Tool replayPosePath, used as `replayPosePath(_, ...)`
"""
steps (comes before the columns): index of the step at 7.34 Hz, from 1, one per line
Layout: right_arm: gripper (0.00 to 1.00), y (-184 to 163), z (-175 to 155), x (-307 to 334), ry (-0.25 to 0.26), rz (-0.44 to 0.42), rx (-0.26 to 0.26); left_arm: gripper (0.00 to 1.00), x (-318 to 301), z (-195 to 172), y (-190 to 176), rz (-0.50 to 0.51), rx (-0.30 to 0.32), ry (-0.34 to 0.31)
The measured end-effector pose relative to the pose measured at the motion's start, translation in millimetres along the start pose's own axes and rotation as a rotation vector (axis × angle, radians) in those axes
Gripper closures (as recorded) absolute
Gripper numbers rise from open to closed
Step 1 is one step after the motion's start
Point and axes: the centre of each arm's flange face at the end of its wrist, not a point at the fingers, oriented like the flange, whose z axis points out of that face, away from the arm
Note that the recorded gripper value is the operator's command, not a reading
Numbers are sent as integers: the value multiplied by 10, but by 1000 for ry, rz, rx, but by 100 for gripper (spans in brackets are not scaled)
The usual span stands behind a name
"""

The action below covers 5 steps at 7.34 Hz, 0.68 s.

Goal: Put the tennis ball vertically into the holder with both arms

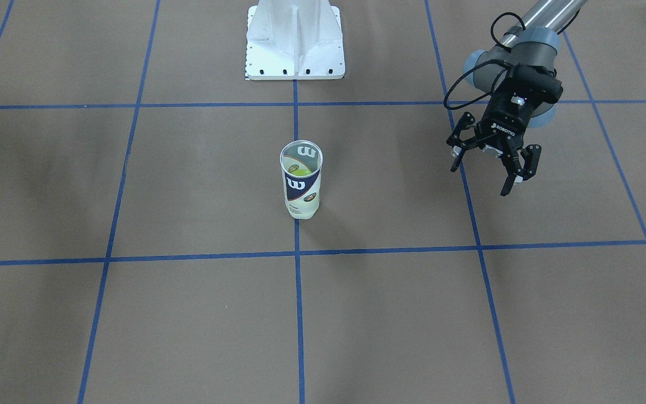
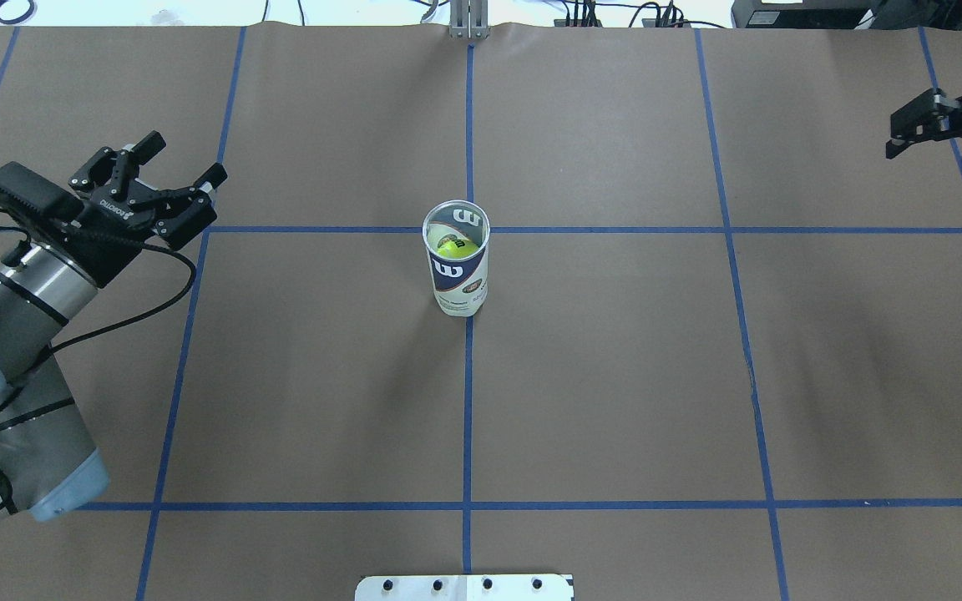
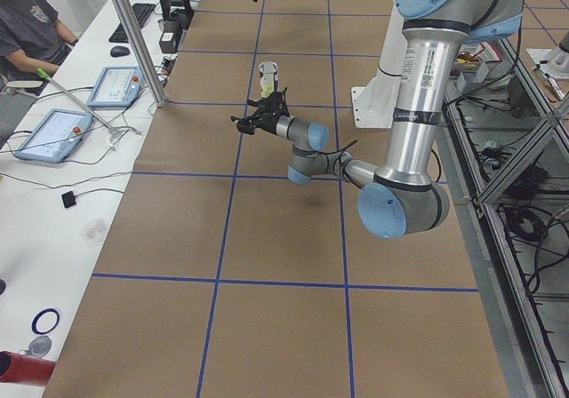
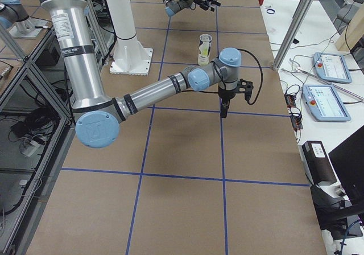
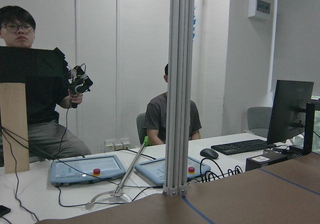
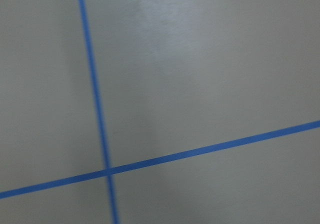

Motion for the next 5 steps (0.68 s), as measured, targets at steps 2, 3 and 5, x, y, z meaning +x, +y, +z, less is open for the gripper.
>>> replayPosePath(2, 1, -165, 79, 517, 35, -48, -11, 5, -554, 331, -281, 11, -233, -51)
replayPosePath(3, 1, -256, 112, 764, 50, -69, -18, 1, -843, 439, -473, -31, -386, -68)
replayPosePath(5, 1, -320, 146, 1034, 61, -93, -30, 1, -1358, 353, -694, -170, -715, -91)
